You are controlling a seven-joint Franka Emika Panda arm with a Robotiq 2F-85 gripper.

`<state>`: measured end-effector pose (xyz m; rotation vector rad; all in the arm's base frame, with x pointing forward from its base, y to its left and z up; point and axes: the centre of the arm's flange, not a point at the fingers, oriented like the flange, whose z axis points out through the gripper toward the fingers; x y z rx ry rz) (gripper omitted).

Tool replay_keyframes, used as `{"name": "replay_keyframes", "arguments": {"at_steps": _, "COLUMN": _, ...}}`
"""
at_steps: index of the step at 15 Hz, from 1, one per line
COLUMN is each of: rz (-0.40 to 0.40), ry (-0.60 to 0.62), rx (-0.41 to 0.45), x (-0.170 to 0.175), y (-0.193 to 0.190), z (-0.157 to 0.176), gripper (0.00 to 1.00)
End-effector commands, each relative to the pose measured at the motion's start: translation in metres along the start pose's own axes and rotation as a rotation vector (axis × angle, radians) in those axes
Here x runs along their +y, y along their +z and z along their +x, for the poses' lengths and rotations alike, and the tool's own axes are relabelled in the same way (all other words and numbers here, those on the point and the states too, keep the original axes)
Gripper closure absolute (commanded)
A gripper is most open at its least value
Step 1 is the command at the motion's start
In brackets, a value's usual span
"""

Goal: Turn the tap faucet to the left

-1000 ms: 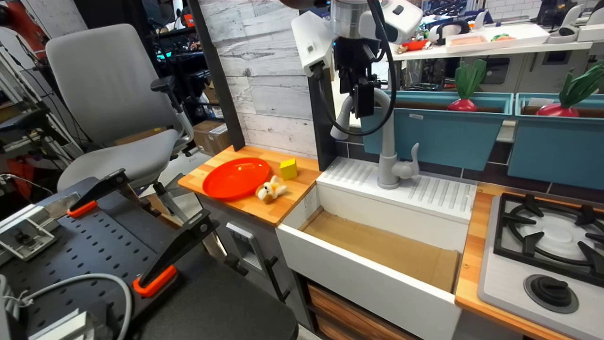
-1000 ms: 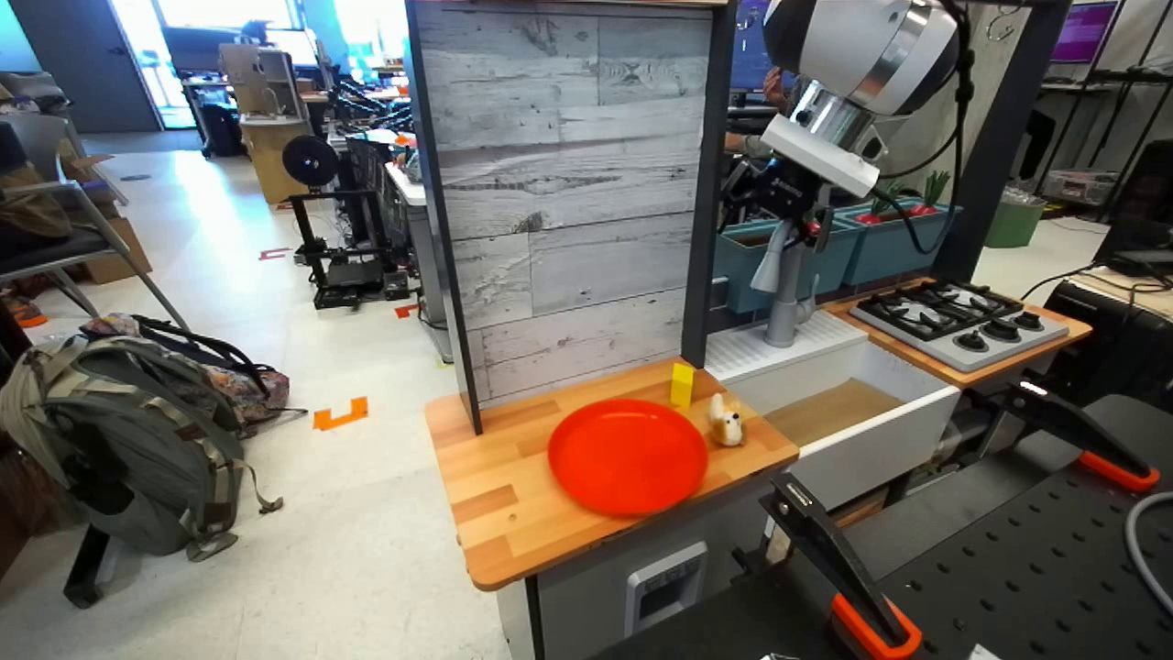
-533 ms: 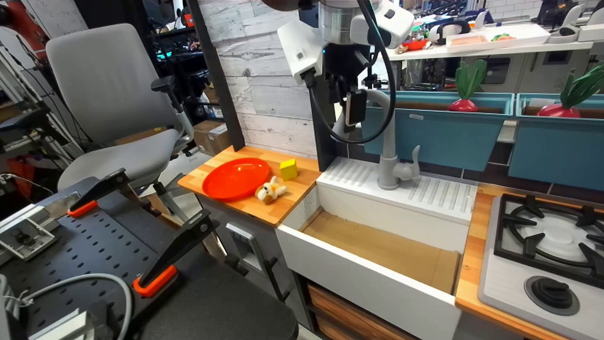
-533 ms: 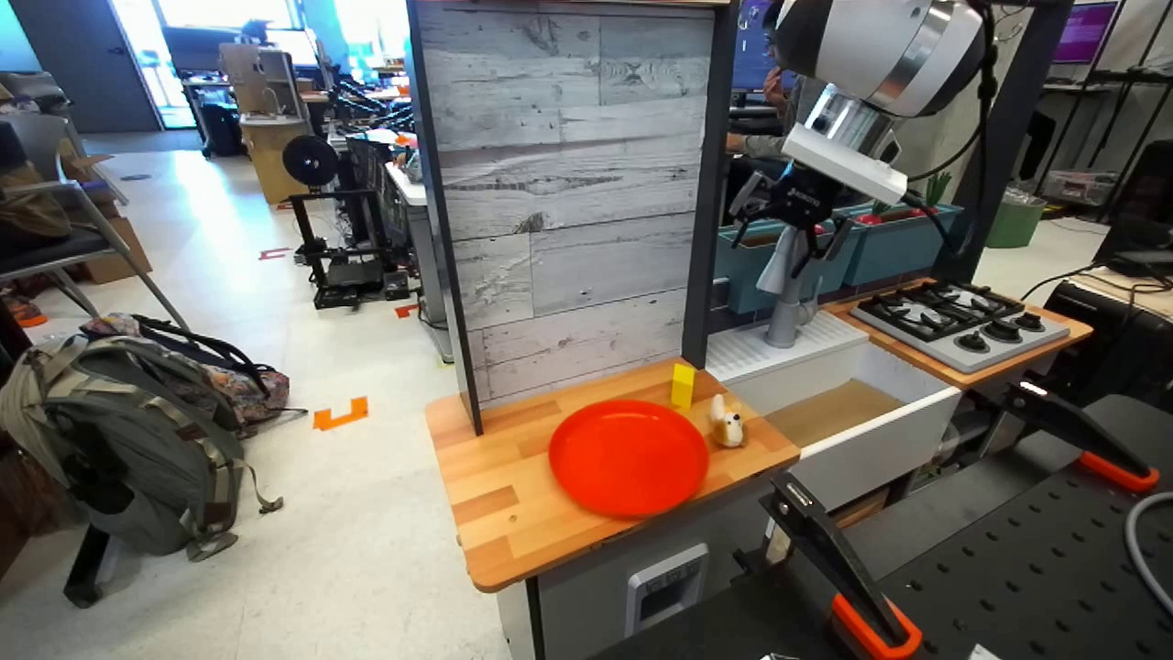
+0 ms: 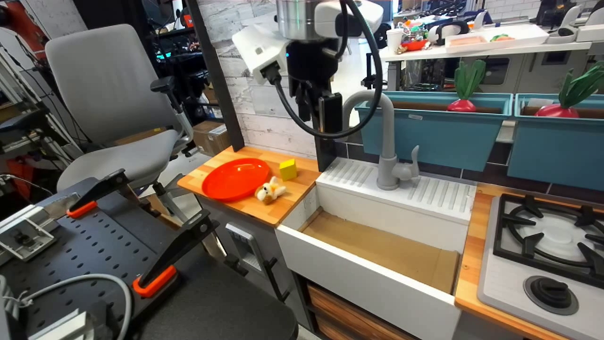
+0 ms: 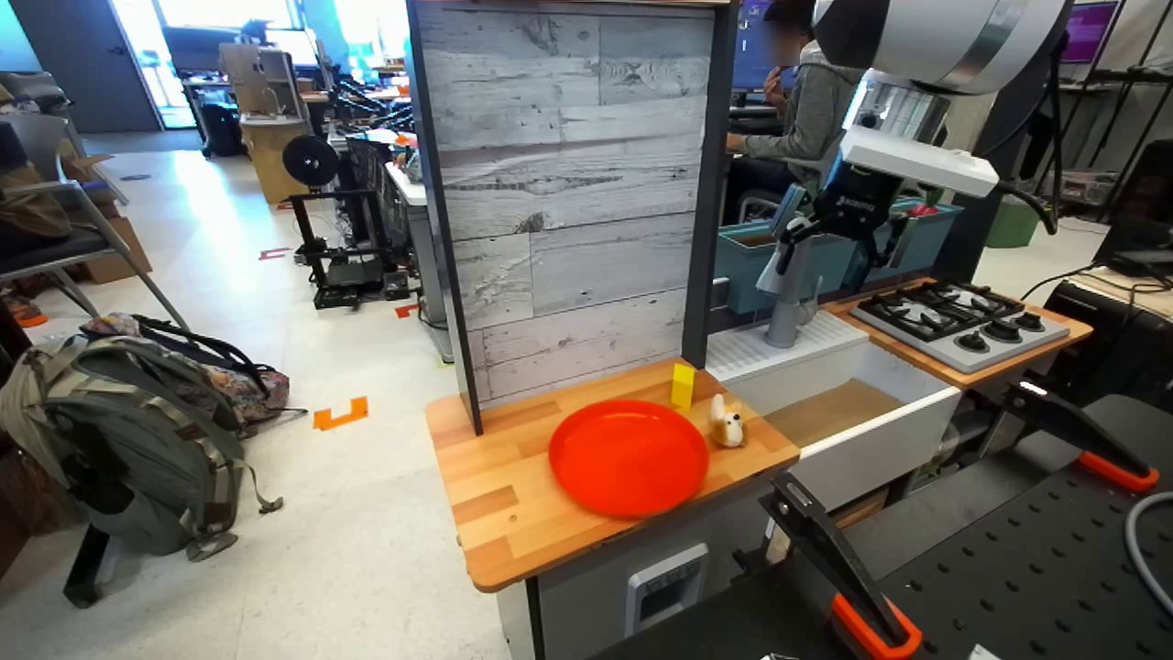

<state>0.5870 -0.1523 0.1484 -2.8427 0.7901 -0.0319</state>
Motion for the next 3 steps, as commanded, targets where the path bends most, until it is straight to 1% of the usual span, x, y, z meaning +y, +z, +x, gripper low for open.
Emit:
{"name": "replay_keyframes", "arguments": {"at_steps": 1, "rz": -0.029, "ry": -0.040, "rx": -0.012, "x": -0.003, "y": -0.001, "z": -0.012, "gripper": 0.00}}
{"name": "replay_keyframes", "arguments": {"at_steps": 3, "rz": -0.057, "ry": -0.079, "rx": -0.032, "x": -0.009, "y": -0.002, "z": -0.031, "gripper": 0.00}}
